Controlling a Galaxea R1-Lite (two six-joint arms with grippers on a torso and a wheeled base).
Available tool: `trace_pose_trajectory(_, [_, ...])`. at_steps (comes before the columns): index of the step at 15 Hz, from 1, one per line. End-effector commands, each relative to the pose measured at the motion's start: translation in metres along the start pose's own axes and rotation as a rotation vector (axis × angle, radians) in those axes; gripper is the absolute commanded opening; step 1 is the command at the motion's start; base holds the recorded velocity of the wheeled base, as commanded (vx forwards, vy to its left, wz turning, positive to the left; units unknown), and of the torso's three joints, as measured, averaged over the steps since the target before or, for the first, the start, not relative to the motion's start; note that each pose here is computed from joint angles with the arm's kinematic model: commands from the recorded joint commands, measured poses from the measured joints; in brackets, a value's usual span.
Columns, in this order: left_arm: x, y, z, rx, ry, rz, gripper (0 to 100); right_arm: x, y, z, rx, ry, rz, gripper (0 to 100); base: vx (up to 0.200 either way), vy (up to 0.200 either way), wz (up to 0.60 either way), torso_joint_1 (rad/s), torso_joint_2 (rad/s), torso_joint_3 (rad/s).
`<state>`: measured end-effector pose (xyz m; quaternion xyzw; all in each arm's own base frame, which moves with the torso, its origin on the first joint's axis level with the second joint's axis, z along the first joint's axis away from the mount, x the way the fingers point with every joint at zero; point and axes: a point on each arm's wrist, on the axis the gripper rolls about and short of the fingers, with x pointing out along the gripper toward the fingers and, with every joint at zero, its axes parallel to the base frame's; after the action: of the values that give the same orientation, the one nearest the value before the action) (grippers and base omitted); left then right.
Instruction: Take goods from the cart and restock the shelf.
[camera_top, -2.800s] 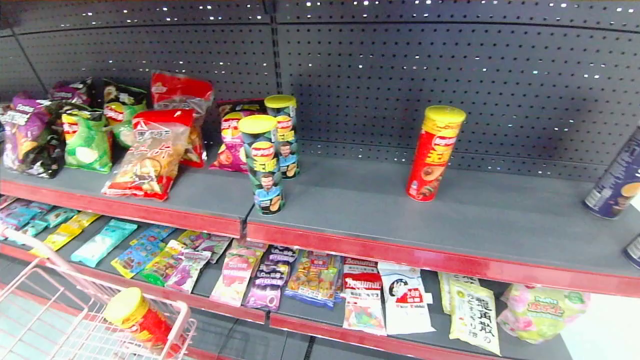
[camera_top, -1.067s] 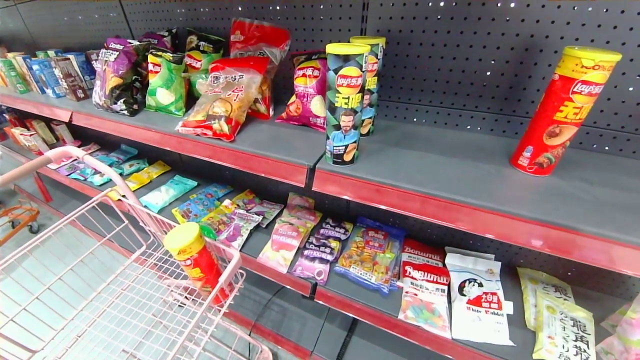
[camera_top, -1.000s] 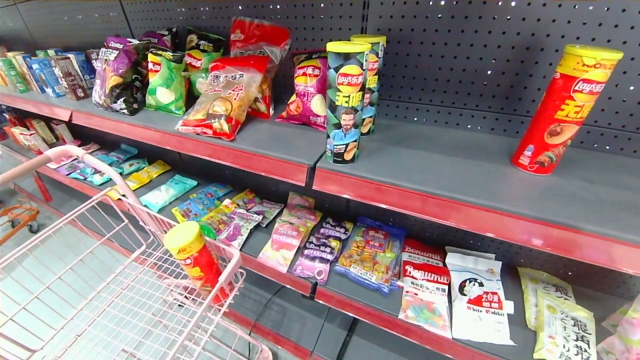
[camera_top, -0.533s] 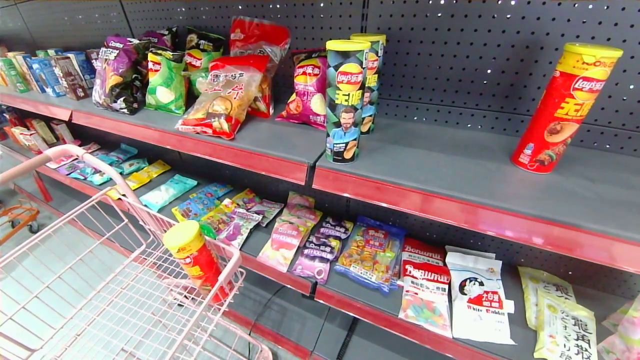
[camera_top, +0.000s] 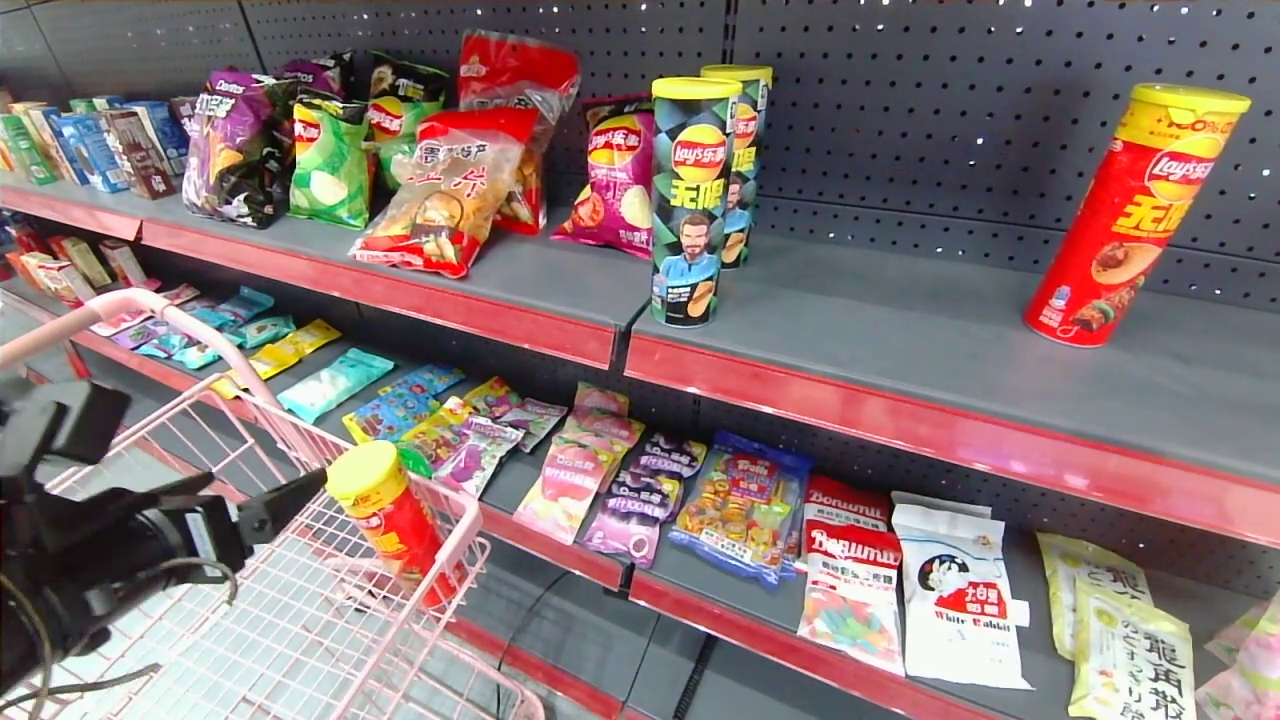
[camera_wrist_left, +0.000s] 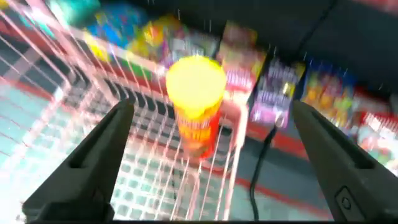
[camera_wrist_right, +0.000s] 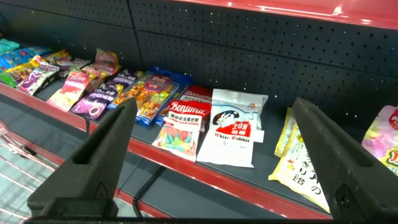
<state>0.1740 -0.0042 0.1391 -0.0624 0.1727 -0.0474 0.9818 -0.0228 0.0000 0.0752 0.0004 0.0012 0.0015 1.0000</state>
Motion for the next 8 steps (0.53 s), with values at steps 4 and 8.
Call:
trace_pose_trajectory(4, [0.065, 0.014, -0.057, -0.011, 0.176, 0.003, 100, 0.0, 0.0, 0.0, 0.001, 0.001, 0.002, 100, 0.0, 0.0, 0.0, 0.0, 0.0, 0.0])
trace_pose_trajectory(8, [0.082, 0.019, -0.066, 0.0, 0.17, -0.051, 100, 0.0, 0.0, 0.0, 0.001, 0.001, 0.002, 100, 0.0, 0.0, 0.0, 0.0, 0.0, 0.0])
